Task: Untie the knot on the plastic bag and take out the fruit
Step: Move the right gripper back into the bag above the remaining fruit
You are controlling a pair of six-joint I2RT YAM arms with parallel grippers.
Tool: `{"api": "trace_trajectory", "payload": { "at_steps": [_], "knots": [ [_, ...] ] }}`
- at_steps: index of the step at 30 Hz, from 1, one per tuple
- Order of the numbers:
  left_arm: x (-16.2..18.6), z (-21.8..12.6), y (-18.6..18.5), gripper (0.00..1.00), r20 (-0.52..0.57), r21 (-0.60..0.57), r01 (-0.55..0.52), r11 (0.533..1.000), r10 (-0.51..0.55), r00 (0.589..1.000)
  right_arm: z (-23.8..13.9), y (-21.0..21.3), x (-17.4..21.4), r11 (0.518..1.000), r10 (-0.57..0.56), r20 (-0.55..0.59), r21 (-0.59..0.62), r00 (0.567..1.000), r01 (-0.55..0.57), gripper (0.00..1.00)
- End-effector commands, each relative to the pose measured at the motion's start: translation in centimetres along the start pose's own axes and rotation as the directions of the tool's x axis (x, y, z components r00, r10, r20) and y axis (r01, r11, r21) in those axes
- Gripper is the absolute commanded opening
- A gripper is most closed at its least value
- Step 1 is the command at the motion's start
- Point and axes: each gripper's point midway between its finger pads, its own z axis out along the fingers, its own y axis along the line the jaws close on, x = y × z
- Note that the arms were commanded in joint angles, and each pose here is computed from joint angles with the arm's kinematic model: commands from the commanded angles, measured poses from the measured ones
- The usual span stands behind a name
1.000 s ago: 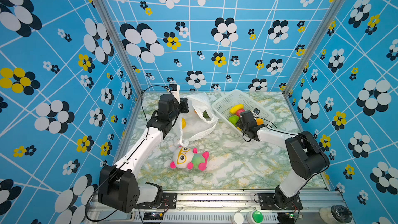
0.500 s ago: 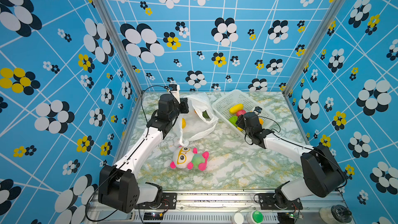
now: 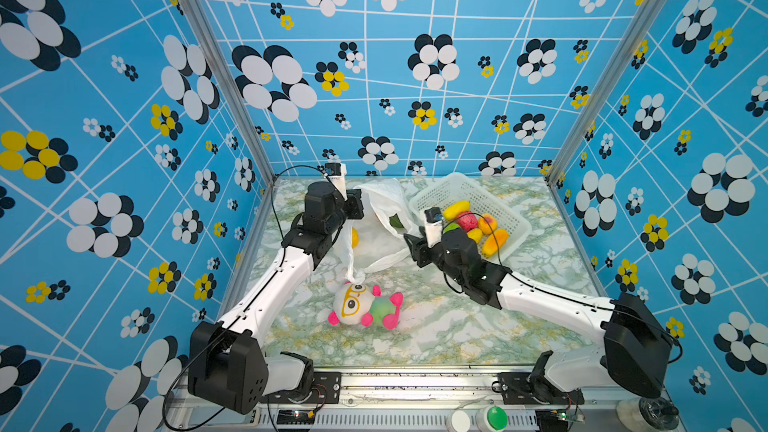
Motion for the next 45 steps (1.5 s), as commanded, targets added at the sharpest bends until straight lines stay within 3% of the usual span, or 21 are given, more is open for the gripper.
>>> {"api": "trace_trajectory", "payload": {
  "at_steps": [1, 7, 13, 22, 29, 35, 44, 45],
  "knots": [
    [-0.1, -0.8, -0.4, 0.0, 0.006, 0.01, -0.017, 1.0, 0.017, 1.0, 2.1, 5.0, 2.1, 0.957, -0.281, -0.058, -0.094, 0.958, 0.275, 0.46],
    [-0.5, -1.7, -0.5, 0.0, 0.024, 0.007, -0.02, 1.0, 0.02, 1.0, 7.2, 5.7, 5.1, 0.946, -0.323, -0.18, -0.035, 0.929, 0.322, 0.29],
    [-0.6, -2.2, -0.6, 0.0, 0.031, 0.011, -0.019, 1.0, 0.019, 0.999, 9.7, 4.5, 7.5, 0.945, -0.311, -0.23, 0.024, 0.922, 0.325, 0.27],
    [-0.8, -2.5, -0.9, 0.0, 0.038, 0.023, -0.018, 1.0, 0.017, 0.999, 12.9, 0.1, 10.0, 0.939, -0.234, -0.333, 0.165, 0.914, 0.301, 0.28],
    [-0.7, -2.4, -1.6, 0.0, 0.026, 0.058, -0.024, 0.998, 0.022, 0.999, 15.3, -1.4, 12.7, 0.899, -0.239, -0.433, 0.239, 0.869, 0.367, 0.28],
    [-0.8, -2.7, -2.9, 0.0, 0.022, 0.105, -0.049, 0.993, 0.047, 0.999, 17.1, -1.4, 12.6, 0.889, -0.229, -0.458, 0.261, 0.859, 0.376, 0.31],
    [-0.3, -3.2, -5.5, 0.0, 0.023, 0.155, -0.121, 0.98, 0.119, 0.993, 19.0, -3.8, 12.9, 0.848, -0.177, -0.534, 0.344, 0.827, 0.404, 0.45],
    [-0.4, -3.3, -5.7, 0.0, 0.028, 0.16, -0.13, 0.979, 0.127, 0.992, 18.9, -4.7, 12.5, 0.827, -0.168, -0.54, 0.378, 0.824, 0.416, 0.47]
  ]
}}
